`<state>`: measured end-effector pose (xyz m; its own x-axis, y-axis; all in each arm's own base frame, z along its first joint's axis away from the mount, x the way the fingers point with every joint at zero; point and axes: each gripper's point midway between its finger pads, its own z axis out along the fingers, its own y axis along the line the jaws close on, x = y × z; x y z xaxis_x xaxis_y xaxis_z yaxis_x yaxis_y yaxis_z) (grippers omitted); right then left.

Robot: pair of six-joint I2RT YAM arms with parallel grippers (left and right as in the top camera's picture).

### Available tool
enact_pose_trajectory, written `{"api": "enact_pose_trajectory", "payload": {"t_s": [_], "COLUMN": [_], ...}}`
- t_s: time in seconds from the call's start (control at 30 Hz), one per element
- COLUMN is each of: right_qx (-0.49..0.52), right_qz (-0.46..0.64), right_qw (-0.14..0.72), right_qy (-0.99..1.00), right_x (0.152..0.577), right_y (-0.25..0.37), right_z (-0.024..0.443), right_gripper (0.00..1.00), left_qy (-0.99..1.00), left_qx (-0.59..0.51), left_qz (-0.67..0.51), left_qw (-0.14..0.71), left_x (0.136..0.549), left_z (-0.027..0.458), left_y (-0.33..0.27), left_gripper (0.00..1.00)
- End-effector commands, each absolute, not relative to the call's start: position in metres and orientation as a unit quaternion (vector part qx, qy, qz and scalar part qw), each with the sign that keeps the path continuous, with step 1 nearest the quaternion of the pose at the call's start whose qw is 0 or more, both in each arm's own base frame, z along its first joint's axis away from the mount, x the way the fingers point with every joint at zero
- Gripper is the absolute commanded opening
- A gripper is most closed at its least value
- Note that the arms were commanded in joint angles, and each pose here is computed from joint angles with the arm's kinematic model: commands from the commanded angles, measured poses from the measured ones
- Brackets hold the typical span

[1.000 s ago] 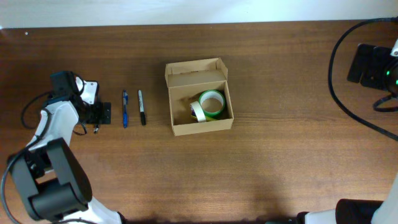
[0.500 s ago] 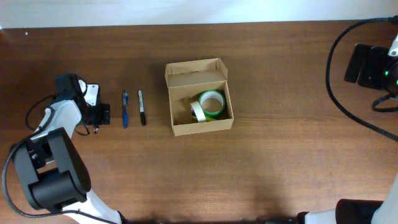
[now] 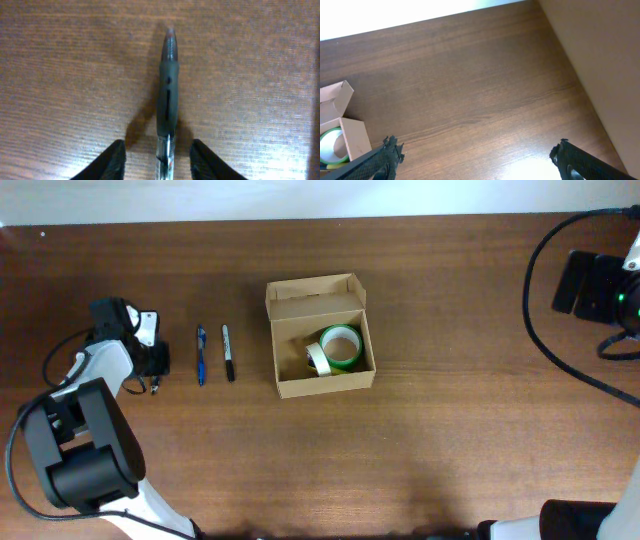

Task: Pack container
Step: 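Lower the left gripper onto the black pen and grasp it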

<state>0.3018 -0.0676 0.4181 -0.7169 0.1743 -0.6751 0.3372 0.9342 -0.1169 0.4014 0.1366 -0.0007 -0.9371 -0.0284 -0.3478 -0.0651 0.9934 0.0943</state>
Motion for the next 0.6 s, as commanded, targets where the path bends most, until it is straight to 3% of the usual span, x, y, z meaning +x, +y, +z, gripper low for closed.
{"api": "enact_pose_trajectory", "payload": {"t_s": [0.0,0.13,0.23,0.57], "right_qx": [0.143,0.143,0.143,0.143], "right_qz": [-0.115,-0.115,-0.115,-0.115], "right_qw": [0.354,0.355,0.356,0.357], "right_qy": [0.917,0.917,0.916,0.916], "right_x": [0.295,0.294,0.293,0.293], "right_y": [-0.069,-0.069,-0.069,-0.069], "right_z": [0.421,0.422,0.423,0.423], "right_gripper": [0.99,0.99,0.99,0.99], "left_qy": [0.987,0.986,0.985,0.989], "left_qx": [-0.048,-0.056,-0.062,-0.071], "left_qz": [0.045,0.046,0.051,0.044], "left_qw": [0.144,0.152,0.152,0.119], "left_x": [0.391,0.394,0.394,0.379], "left_z": [-0.028,-0.027,-0.027,-0.032], "left_y": [0.137,0.138,0.140,0.136], "left_gripper": [0.36,0.24,0.04,0.02]}}
